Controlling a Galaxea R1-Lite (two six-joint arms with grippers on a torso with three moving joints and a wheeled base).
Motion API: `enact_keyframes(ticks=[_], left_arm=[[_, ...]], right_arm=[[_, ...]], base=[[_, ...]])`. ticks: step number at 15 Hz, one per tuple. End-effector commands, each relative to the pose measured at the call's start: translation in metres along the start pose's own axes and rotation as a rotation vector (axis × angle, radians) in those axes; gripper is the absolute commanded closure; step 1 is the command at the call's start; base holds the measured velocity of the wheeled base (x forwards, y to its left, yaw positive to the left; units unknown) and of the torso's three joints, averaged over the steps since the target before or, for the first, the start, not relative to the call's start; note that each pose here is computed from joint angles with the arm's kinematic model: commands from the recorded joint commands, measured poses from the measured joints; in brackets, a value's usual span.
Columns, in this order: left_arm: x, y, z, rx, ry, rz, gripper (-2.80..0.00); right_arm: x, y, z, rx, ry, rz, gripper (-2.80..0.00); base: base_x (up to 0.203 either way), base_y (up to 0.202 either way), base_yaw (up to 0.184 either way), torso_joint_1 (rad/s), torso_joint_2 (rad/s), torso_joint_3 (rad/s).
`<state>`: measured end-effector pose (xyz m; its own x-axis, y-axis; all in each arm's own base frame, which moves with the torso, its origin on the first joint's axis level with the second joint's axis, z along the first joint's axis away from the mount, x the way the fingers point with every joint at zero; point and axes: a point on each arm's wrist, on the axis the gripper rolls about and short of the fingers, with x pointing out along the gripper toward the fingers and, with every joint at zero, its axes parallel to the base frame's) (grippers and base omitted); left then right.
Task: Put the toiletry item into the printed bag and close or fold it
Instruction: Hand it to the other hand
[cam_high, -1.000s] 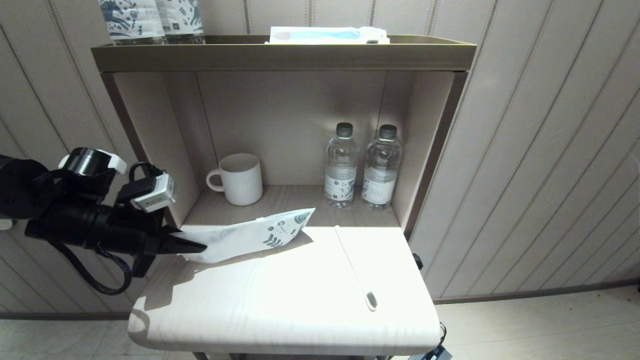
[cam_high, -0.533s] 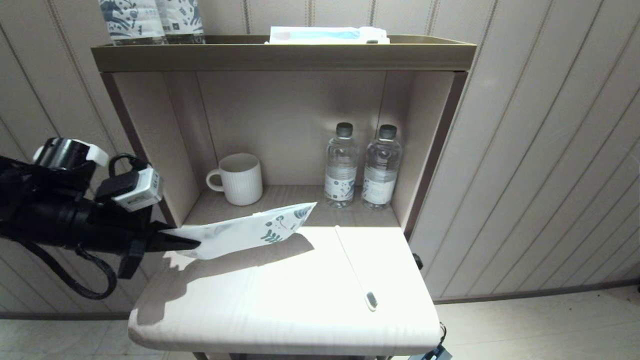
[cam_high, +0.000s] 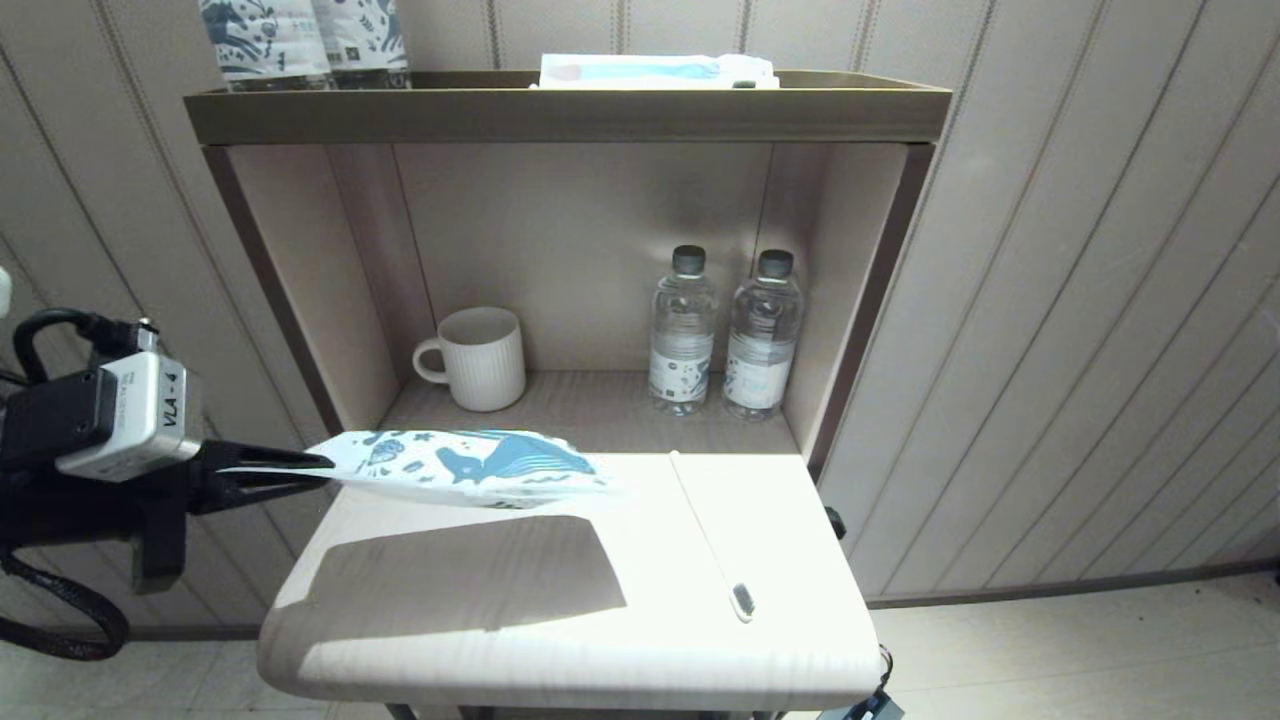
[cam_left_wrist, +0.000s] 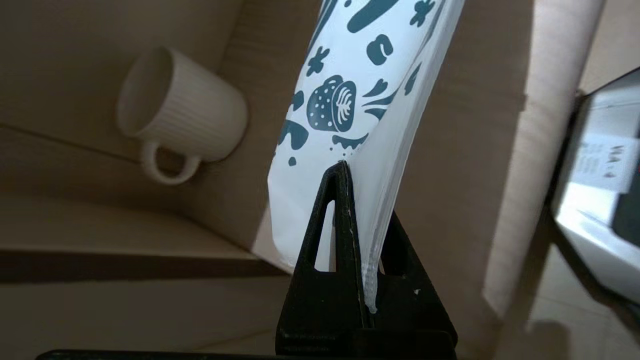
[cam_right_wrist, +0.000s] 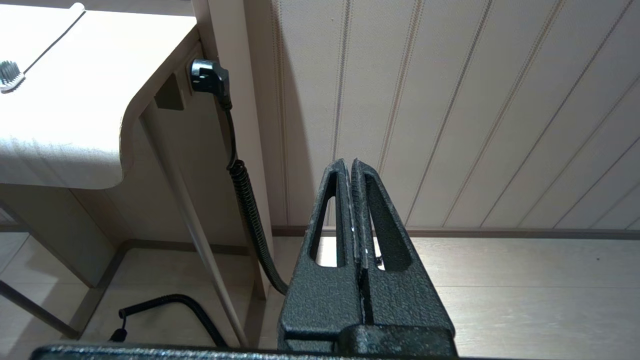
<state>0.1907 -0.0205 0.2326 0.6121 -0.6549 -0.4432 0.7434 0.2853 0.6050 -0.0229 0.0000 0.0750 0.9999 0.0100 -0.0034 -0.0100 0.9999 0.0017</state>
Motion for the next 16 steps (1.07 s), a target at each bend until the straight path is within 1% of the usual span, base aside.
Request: enact_keyframes(ticks=[1, 2, 3, 7, 10, 11, 12, 13, 14, 15, 16], left_arm=[[-0.016, -0.008, 0.011, 0.078, -0.003, 0.089, 0.0], [-0.018, -0.01, 0.014, 0.089, 0.012, 0.114, 0.0], [-0.018, -0.01, 0.014, 0.082, 0.018, 0.118, 0.0], [-0.01, -0.004, 0.01, 0.023, 0.026, 0.105, 0.0], [0.0, 0.007, 0.008, 0.01, 0.025, 0.089, 0.0], [0.004, 0.01, 0.01, -0.006, 0.013, 0.079, 0.0], [0.008, 0.01, 0.015, -0.035, -0.008, 0.066, 0.0], [0.014, 0.01, 0.02, -0.06, -0.029, 0.041, 0.0], [0.022, 0.009, 0.025, -0.068, -0.046, 0.008, 0.0], [0.029, 0.009, 0.03, -0.065, -0.043, -0.004, 0.0], [0.033, 0.009, 0.035, -0.065, -0.018, 0.008, 0.0]], right_arm=[[0.0, 0.0, 0.0, 0.0, 0.001, 0.001, 0.0], [0.0, 0.0, 0.0, 0.0, 0.001, 0.001, 0.0], [0.0, 0.0, 0.0, 0.0, 0.001, 0.001, 0.0], [0.0, 0.0, 0.0, 0.0, 0.001, 0.001, 0.0], [0.0, 0.0, 0.0, 0.0, 0.001, 0.001, 0.0], [0.0, 0.0, 0.0, 0.0, 0.001, 0.001, 0.0], [0.0, 0.0, 0.0, 0.0, 0.001, 0.001, 0.0], [0.0, 0.0, 0.0, 0.0, 0.001, 0.001, 0.0], [0.0, 0.0, 0.0, 0.0, 0.001, 0.001, 0.0], [0.0, 0.0, 0.0, 0.0, 0.001, 0.001, 0.0], [0.0, 0.0, 0.0, 0.0, 0.001, 0.001, 0.0]], base=[[0.0, 0.0, 0.0, 0.0, 0.0, 0.0], [0.0, 0.0, 0.0, 0.0, 0.0, 0.0], [0.0, 0.0, 0.0, 0.0, 0.0, 0.0], [0.0, 0.0, 0.0, 0.0, 0.0, 0.0], [0.0, 0.0, 0.0, 0.0, 0.0, 0.0], [0.0, 0.0, 0.0, 0.0, 0.0, 0.0], [0.0, 0.0, 0.0, 0.0, 0.0, 0.0], [0.0, 0.0, 0.0, 0.0, 0.0, 0.0], [0.0, 0.0, 0.0, 0.0, 0.0, 0.0], [0.0, 0.0, 0.0, 0.0, 0.0, 0.0], [0.0, 0.0, 0.0, 0.0, 0.0, 0.0]])
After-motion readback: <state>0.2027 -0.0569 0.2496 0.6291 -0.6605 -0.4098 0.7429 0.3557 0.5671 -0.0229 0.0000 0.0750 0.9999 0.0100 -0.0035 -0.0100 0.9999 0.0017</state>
